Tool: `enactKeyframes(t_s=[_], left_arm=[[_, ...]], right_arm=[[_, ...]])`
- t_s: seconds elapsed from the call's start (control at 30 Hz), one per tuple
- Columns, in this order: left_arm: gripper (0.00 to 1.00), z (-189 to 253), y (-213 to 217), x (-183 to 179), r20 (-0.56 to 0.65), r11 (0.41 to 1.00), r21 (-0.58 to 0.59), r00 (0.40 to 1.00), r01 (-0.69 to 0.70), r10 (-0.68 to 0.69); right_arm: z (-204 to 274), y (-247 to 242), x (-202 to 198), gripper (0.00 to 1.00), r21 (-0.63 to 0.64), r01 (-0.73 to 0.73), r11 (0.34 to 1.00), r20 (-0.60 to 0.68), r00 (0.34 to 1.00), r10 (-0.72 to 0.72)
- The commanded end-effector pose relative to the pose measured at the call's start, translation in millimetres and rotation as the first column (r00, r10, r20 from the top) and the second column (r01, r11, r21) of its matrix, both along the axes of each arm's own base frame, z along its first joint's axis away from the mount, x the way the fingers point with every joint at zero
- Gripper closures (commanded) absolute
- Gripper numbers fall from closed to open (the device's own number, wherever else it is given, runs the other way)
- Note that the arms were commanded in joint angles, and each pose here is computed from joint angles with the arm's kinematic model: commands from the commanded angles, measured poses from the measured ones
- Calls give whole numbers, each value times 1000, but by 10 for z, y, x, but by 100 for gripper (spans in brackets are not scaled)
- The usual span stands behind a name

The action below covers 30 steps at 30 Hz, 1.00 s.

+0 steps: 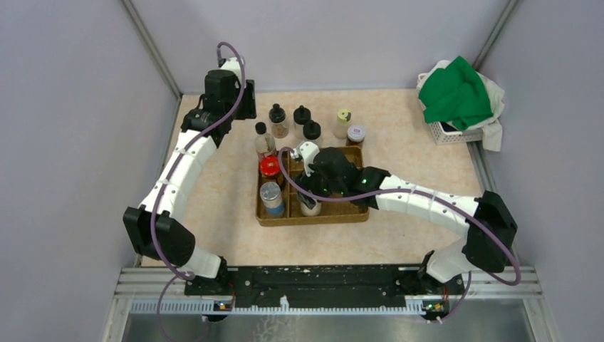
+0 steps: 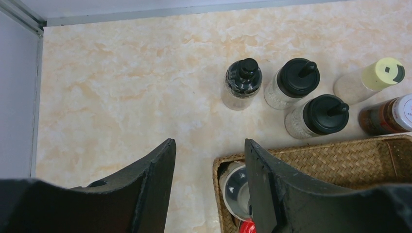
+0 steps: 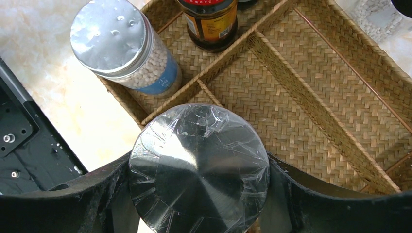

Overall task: Organize the condiment bottles
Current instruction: Place the bottle in the storage box.

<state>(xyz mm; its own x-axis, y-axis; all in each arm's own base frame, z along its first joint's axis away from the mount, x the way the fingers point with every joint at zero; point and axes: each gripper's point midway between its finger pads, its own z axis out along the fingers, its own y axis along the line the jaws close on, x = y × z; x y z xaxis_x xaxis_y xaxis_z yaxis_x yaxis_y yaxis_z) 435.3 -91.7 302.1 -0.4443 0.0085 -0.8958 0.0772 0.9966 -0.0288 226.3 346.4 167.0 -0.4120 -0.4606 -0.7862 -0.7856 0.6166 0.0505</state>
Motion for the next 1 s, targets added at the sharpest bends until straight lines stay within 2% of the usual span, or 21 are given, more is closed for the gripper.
enactKeyframes(t_s=[0.0, 0.47, 0.5, 0.6, 0.67, 0.7, 0.77, 0.97], left_arm=[[39, 291, 35, -47, 74, 1000, -24, 997, -6, 8], [39, 297, 47, -63, 77, 1000, -20, 997, -9, 10], [39, 300, 48, -68, 77, 1000, -20, 997, -9, 11], [39, 287, 47, -67, 74, 1000, -20, 997, -8, 10], [39, 286, 48, -64, 74, 1000, -20, 997, -9, 10], [39, 290, 48, -62, 76, 1000, -19, 997, -8, 10], [39, 295, 47, -63, 77, 1000, -20, 997, -8, 9], [39, 294, 40, -54, 78, 1000, -23, 997, -7, 9]], right_arm=[[370, 290, 64, 70, 134, -25, 991, 64, 998, 16], [176, 396, 89, 70, 131, -32, 991, 47, 999, 26], [163, 391, 92, 67, 128, -30, 991, 46, 999, 24], [155, 373, 81, 46, 118, -26, 993, 37, 999, 22], [174, 362, 72, 27, 119, -25, 993, 37, 999, 21], [195, 354, 63, 23, 122, -25, 992, 39, 999, 20], [244, 339, 57, 18, 126, -24, 992, 44, 999, 19], [490, 308, 46, 16, 155, -20, 988, 66, 998, 10]])
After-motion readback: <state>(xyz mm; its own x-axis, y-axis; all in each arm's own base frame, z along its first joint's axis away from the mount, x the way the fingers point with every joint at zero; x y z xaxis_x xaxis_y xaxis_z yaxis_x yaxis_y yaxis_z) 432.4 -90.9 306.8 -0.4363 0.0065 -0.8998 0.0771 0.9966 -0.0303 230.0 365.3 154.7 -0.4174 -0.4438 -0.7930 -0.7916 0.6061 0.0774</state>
